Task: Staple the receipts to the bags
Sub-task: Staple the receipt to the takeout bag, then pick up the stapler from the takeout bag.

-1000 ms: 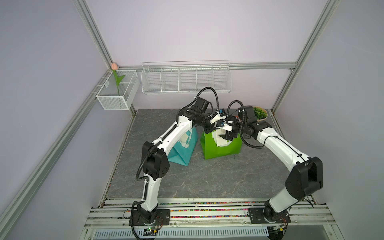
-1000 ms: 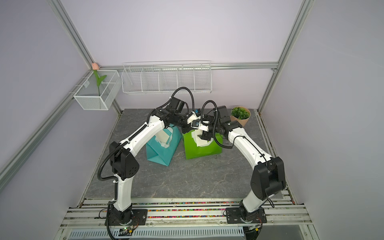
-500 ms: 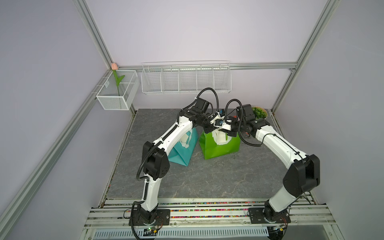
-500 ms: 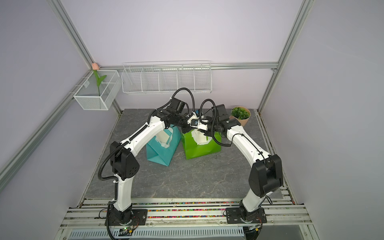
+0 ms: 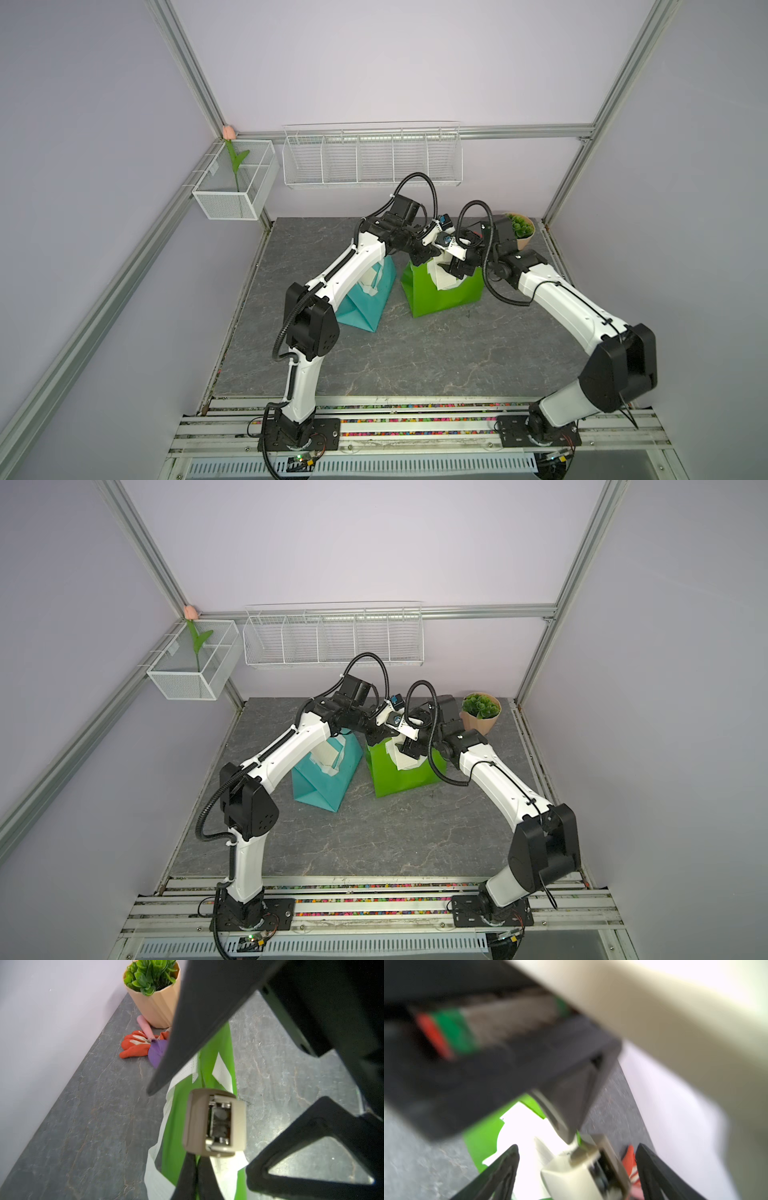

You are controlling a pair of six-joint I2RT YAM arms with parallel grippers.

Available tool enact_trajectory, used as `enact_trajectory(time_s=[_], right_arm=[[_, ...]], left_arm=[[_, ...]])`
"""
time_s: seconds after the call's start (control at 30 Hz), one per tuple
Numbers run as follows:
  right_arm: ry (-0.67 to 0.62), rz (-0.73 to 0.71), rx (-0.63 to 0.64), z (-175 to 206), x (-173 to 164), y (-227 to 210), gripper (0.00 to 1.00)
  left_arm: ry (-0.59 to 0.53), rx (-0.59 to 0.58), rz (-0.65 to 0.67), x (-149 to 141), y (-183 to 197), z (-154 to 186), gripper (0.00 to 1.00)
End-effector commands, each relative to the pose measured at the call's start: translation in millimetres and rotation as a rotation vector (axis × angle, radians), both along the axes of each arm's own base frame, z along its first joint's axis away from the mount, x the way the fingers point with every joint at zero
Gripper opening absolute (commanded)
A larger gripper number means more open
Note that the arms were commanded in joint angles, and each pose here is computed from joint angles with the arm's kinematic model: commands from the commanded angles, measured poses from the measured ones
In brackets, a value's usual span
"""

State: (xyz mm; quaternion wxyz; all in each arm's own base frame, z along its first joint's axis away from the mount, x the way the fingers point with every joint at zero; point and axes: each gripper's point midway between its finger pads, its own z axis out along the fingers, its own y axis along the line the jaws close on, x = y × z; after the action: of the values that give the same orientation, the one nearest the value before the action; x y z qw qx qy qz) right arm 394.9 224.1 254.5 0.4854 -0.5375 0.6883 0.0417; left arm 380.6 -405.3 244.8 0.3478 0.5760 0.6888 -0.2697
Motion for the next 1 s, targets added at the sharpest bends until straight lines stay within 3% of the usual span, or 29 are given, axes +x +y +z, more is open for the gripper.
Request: enact_trajectory(time_s=[0.0, 0.23, 0.37, 0.5, 0.6, 0.9, 0.97], right_arm=[[0.02, -0.247, 0.225, 38, -8, -23, 0.89], [0.161, -0.563, 0.414, 15, -33, -62, 0.9], [0.21, -0.583, 0.473, 3, -39, -57, 1.0], [0.23, -0.553, 0.493, -3, -33, -42, 0.75], [0.212, -0.56, 0.514, 0, -22, -39, 0.64], [0.2, -0.541, 0.492, 1, 2, -27, 0.62], [0.197, -0.539, 0.493, 1, 4, -26, 0.52]], left_arm=[[0.095, -0.119, 0.014, -4, -7, 29, 0.0], [0.23, -0.156, 0.132, 0, -9, 16, 0.0], [0.304, -0.186, 0.197, 2, -11, 23, 0.0], [0.317, -0.149, 0.212, -7, -18, 21, 0.0], [0.356, -0.138, 0.209, -11, -22, 16, 0.0], [0.35, -0.093, 0.212, -16, -24, 8, 0.0], [0.345, -0.074, 0.218, -16, -23, 5, 0.0]])
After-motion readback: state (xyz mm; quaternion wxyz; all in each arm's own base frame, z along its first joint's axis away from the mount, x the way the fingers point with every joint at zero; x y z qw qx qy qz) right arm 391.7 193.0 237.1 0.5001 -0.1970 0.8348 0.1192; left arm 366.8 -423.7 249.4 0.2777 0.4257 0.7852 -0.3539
